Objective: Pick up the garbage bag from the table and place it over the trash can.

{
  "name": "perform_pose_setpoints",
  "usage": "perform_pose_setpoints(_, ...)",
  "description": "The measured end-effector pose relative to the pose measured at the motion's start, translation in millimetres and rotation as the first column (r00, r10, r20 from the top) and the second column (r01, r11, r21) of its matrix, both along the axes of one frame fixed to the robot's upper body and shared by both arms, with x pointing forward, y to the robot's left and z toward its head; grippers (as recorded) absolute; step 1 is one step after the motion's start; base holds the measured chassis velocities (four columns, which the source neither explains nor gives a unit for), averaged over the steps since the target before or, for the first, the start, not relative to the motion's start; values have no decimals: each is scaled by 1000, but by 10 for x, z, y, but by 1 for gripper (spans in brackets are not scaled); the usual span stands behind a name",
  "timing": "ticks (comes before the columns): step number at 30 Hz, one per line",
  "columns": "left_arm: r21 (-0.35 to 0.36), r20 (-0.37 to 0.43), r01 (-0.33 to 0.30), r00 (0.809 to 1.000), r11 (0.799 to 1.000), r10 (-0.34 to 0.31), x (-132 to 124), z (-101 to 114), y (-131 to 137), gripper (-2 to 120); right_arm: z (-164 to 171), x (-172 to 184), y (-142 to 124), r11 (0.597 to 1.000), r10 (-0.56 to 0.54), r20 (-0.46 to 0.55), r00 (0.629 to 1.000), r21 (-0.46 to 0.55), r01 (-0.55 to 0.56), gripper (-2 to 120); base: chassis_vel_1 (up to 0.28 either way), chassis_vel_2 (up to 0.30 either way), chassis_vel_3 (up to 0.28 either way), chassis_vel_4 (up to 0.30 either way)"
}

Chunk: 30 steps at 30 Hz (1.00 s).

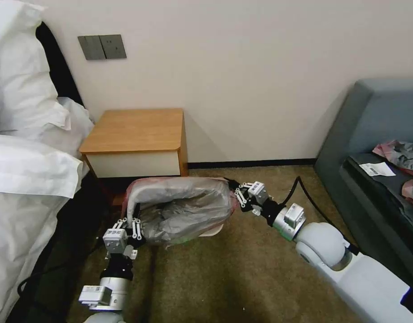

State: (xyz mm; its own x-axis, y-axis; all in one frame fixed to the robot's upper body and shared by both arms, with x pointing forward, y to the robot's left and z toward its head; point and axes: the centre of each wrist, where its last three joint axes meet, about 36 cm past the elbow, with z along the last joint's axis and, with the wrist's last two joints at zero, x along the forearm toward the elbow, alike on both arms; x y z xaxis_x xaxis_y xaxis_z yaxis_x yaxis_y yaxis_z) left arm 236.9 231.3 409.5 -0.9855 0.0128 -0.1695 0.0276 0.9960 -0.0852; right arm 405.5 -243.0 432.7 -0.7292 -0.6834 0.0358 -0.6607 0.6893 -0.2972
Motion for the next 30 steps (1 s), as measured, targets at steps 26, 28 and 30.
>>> perform_pose_setpoints(26,-241,-119,-134,987,961,108,87,290,-60,7,-180,-147,226,999,3,-19,1000,53,-2,42,0,0,0,0)
perform_pose_setpoints(28,-235,-127,-157,983,959,130,113,269,-26,7,-180,-175,232,998,-1,-16,1000,65,3,54,0,0,0,0)
perform_pose_setpoints(30,-233,-131,-163,982,959,136,121,257,-13,7,-180,-192,233,997,-3,-15,1000,71,4,57,0,0,0,0)
